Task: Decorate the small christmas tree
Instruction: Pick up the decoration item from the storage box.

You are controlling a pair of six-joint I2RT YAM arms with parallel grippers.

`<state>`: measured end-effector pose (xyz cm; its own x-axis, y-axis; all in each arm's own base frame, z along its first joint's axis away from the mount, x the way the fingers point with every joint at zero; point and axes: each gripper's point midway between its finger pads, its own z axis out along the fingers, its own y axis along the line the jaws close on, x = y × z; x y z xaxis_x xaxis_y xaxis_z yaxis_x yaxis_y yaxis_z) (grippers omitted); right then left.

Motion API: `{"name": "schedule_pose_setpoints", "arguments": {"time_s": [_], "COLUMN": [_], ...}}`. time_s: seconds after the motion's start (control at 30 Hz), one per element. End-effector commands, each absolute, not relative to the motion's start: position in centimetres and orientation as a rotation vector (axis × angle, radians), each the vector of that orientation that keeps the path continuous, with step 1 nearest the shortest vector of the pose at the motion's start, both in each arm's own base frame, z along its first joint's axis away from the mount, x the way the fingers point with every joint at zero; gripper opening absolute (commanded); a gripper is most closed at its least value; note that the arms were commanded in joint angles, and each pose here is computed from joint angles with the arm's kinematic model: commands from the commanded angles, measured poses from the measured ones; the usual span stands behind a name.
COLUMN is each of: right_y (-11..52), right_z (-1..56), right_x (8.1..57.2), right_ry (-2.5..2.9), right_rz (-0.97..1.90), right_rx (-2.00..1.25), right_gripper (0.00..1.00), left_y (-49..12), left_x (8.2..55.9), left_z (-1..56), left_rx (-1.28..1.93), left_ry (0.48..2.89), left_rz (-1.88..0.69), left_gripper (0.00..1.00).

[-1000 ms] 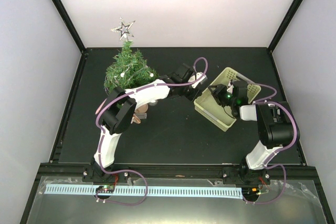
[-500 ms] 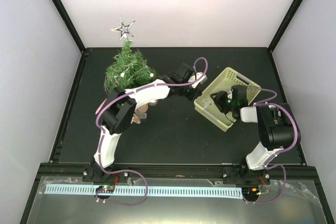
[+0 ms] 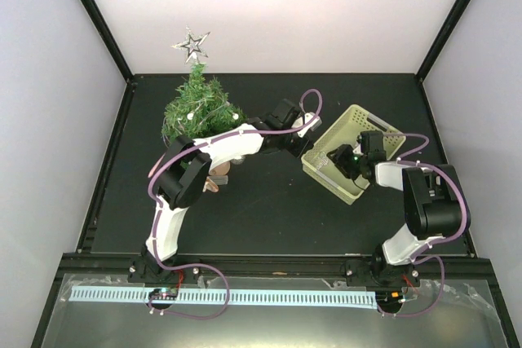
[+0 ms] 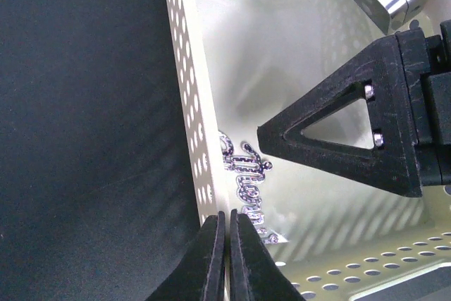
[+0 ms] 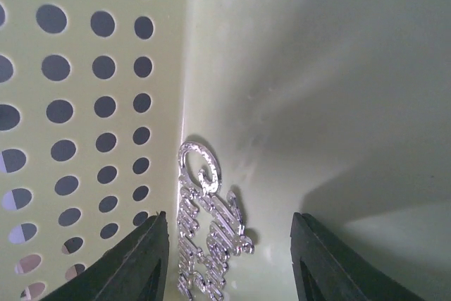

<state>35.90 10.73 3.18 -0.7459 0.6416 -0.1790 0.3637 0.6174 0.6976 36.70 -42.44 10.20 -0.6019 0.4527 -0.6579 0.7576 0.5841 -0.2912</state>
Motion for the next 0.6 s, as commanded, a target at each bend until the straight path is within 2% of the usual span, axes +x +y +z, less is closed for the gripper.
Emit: {"name": "schedule_pose_setpoints", "arguments": {"time_s": [0.0,0.43,0.57], "right_y": [11.5,13.4,14.5], "right_z": [2.1,0.1,0.6], "right_x": [34.6,34.3,34.2], "right_ry": [2.549,2.647,2.595], "right_rz": [0.927,0.954,1.060], "right_rx": [0.744,0.731,0.730], "right_gripper": [0.49,0.48,0.47], "left_y": [-41.9,-42.1,-42.0], "left_x": [34.3,34.4,34.3], "left_z": [8.4,8.6,8.4], "left_rx": [1.001,0.982,0.975], "left_ry": [2.381,2.379,2.384], "left_rz": [-0.776,-0.791,-0.794], "left_gripper": [0.02,0.02,0.02]}}
